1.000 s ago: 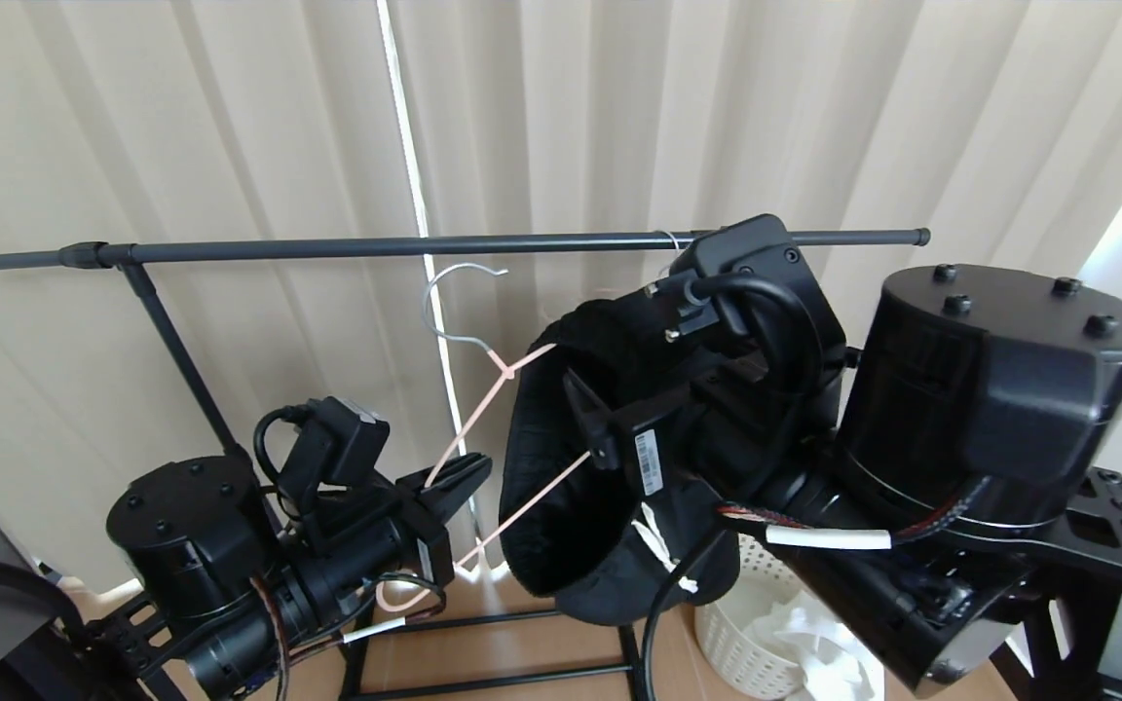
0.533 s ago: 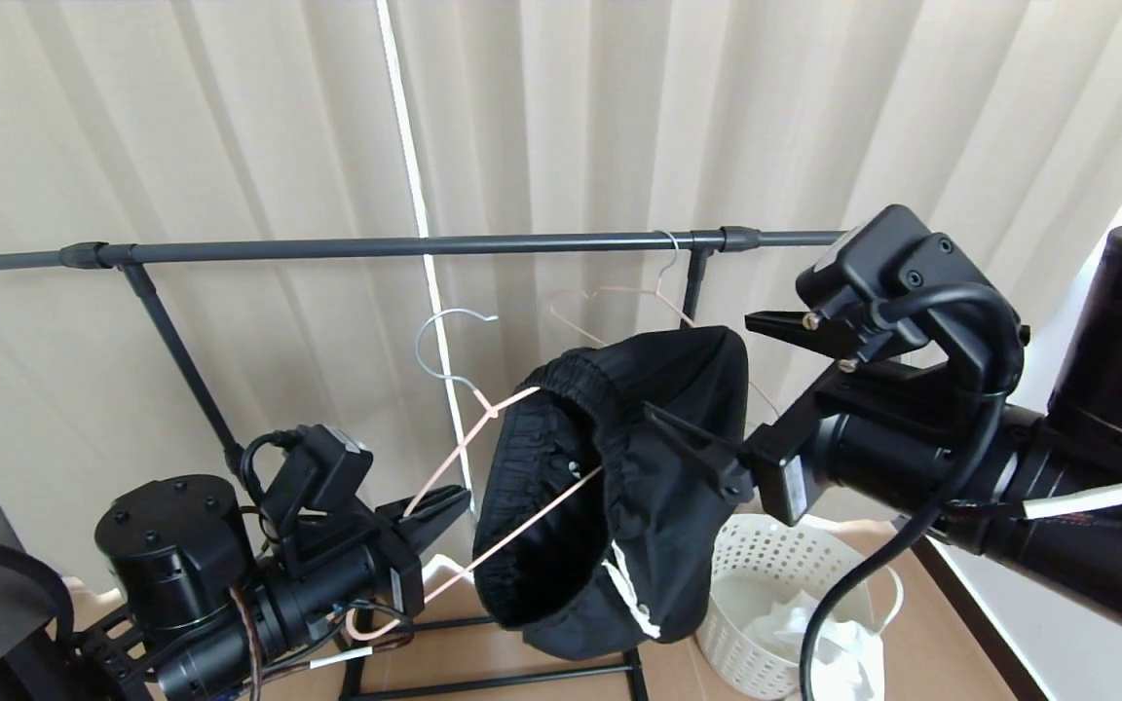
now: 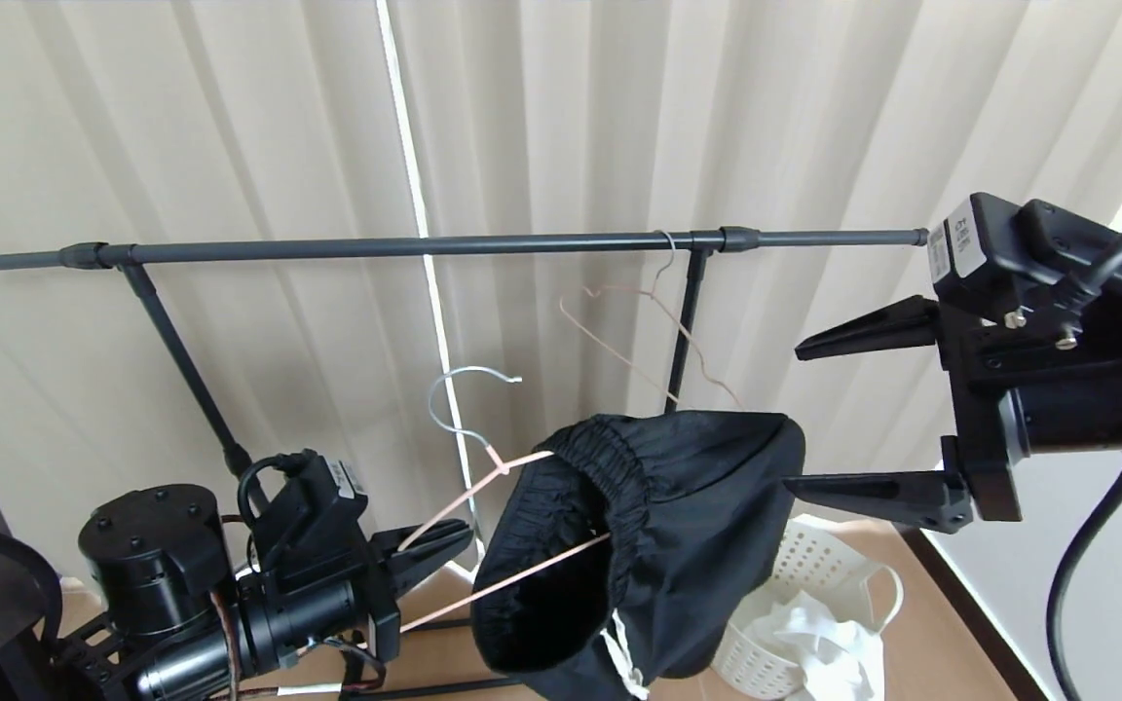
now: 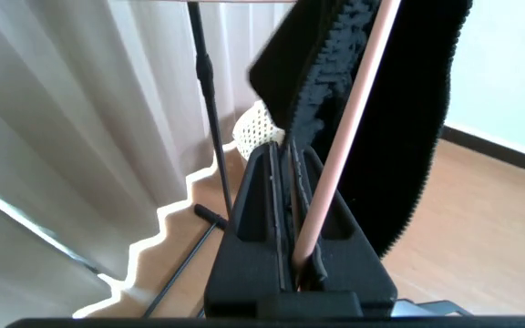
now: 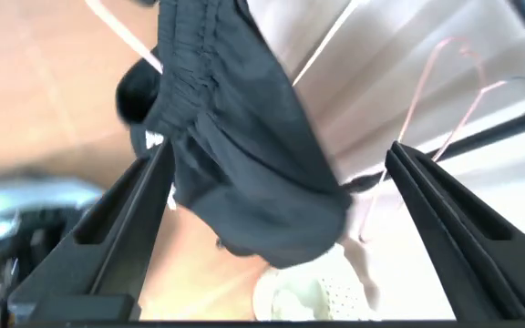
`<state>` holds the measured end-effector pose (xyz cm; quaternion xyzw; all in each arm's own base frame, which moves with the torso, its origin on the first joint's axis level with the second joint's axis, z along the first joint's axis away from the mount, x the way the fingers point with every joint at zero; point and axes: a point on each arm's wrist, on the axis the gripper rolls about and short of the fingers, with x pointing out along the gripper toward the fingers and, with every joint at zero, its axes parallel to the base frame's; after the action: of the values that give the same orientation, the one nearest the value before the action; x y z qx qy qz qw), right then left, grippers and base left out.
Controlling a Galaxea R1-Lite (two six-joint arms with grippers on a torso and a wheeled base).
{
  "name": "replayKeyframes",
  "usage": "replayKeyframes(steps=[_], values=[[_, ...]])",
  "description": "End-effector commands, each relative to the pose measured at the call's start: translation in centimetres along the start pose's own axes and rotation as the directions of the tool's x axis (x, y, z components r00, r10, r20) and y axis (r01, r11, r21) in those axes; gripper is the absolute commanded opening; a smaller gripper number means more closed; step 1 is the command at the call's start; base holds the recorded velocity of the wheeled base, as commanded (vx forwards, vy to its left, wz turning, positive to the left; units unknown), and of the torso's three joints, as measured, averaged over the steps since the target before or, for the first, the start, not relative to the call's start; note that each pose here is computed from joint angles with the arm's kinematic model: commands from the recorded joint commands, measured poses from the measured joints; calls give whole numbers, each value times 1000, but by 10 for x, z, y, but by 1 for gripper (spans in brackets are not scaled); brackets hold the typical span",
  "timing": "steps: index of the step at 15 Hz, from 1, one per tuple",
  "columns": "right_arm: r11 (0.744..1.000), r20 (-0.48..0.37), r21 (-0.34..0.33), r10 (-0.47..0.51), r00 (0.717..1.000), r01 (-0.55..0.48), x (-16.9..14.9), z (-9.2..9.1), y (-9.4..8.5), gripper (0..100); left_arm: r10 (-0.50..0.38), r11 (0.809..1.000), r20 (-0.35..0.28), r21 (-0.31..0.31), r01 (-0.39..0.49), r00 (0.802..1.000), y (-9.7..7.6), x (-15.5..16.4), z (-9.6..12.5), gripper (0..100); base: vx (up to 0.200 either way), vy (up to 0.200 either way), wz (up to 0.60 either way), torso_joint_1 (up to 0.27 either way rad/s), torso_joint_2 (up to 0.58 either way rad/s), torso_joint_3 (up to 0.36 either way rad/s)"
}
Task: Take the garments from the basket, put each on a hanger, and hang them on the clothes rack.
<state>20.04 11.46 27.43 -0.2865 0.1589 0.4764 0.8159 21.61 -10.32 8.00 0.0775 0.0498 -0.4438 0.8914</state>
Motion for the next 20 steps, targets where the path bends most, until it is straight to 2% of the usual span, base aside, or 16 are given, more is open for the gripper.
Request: replayKeyframes(steps=[1, 3, 4, 6, 10, 12, 13, 17, 20], values=[[997, -67, -50, 61, 996, -64, 10, 8, -22, 100, -10, 1000, -20, 4, 11, 1000, -3, -2, -4, 0, 0, 0, 0, 0, 0, 0], [986, -157, -50, 148, 976, -157, 31, 9, -33, 100, -23, 1000, -31, 3, 23, 999, -6, 0, -6, 0, 0, 0, 0, 0, 0, 0], [984, -166, -47, 159, 973, -169, 36, 9, -34, 100, -25, 1000, -32, 3, 25, 999, -6, 0, -7, 0, 0, 0, 0, 0, 0, 0], [970, -193, -63, 218, 957, -234, 68, 11, -39, 100, -37, 999, -28, 12, 37, 999, -9, 1, -6, 0, 0, 0, 0, 0, 0, 0], [934, -219, -63, 330, 918, -351, 101, 21, -30, 100, -38, 999, -27, 14, 38, 999, -9, 1, -5, 0, 0, 0, 0, 0, 0, 0], [929, -224, -65, 342, 912, -364, 111, 21, -28, 100, -40, 999, -28, 15, 40, 999, -10, 1, -5, 0, 0, 0, 0, 0, 0, 0], [921, -235, -66, 361, 903, -385, 126, 22, -24, 100, -41, 999, -28, 15, 42, 999, -10, 1, -5, 0, 0, 0, 0, 0, 0, 0], [918, -225, -72, 366, 903, -390, 142, 28, -25, 100, -48, 999, -30, 14, 48, 998, -12, 1, -5, 0, 0, 0, 0, 0, 0, 0], [921, -222, -50, 366, 904, -385, 152, 31, -26, 100, -48, 999, -30, 14, 48, 998, -12, 1, -5, 0, 0, 0, 0, 0, 0, 0]])
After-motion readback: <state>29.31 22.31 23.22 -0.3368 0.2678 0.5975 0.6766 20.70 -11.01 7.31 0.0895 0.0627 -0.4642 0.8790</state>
